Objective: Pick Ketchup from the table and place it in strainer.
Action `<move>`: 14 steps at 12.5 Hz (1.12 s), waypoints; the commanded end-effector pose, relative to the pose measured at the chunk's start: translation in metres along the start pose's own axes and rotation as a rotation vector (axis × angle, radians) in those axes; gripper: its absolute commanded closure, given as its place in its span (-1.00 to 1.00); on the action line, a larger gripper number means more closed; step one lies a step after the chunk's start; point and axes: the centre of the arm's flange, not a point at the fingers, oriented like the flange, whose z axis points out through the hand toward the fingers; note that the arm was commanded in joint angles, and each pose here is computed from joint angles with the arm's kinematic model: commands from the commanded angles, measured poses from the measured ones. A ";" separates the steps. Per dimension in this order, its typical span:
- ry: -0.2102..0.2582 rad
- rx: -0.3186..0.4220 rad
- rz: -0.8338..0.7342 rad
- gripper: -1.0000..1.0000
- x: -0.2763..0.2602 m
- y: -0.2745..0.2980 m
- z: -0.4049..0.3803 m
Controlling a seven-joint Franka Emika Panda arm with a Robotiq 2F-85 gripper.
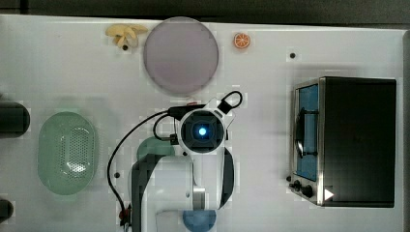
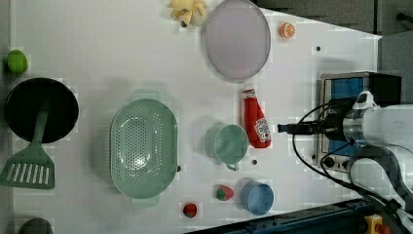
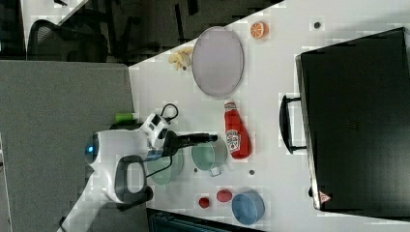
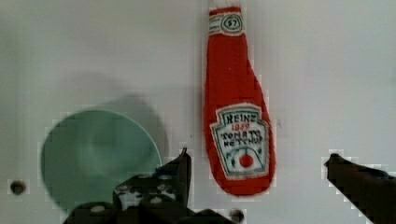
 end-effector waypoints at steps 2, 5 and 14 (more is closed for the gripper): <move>-0.025 0.029 -0.058 -1.00 0.002 0.002 0.069; -0.008 0.022 -0.085 -1.00 0.006 0.001 0.107; -0.011 0.036 -0.074 -0.29 0.000 0.003 0.148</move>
